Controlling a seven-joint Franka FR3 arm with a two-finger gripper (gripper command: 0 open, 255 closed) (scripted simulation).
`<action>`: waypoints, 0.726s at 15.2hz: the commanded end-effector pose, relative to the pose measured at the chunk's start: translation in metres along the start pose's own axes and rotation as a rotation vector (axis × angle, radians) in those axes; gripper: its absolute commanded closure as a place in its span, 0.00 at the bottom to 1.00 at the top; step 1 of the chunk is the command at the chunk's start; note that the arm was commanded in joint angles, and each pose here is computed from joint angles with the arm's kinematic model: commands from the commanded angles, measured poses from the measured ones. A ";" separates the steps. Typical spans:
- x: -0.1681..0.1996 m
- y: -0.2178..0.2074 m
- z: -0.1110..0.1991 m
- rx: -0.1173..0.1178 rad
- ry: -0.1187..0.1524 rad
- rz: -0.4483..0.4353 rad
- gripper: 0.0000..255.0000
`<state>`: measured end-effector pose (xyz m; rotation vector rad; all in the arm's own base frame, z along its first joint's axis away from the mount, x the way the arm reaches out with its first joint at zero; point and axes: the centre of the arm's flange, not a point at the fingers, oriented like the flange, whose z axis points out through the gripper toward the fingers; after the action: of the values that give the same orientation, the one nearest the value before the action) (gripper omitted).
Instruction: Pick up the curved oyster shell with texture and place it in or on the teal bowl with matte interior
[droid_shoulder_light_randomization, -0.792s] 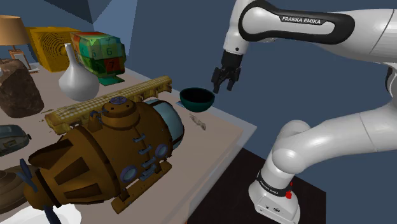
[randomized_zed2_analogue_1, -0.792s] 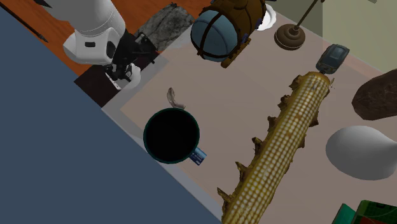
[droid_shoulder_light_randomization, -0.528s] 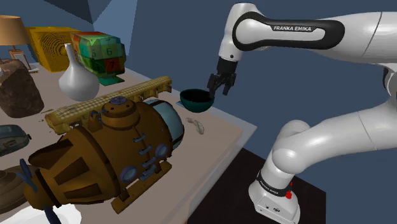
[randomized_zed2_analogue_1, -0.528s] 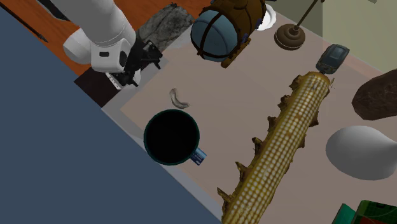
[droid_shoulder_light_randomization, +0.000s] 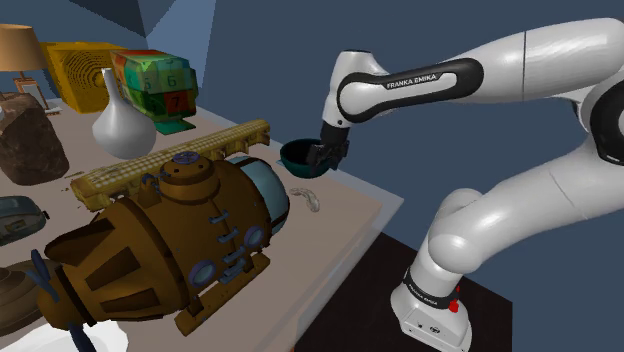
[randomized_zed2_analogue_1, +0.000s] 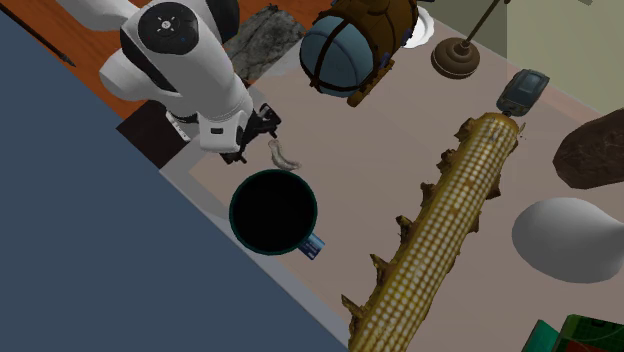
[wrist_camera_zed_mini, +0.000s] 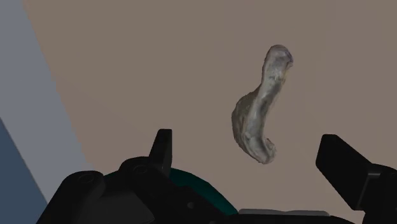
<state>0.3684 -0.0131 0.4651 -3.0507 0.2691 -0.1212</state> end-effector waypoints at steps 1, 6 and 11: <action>0.008 -0.004 0.025 -0.002 0.011 -0.004 0.00; 0.017 -0.007 0.064 -0.005 0.019 -0.009 0.00; 0.018 -0.007 0.089 -0.005 0.019 -0.009 0.00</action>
<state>0.3945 -0.0042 0.3836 -3.0571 0.2580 -0.1486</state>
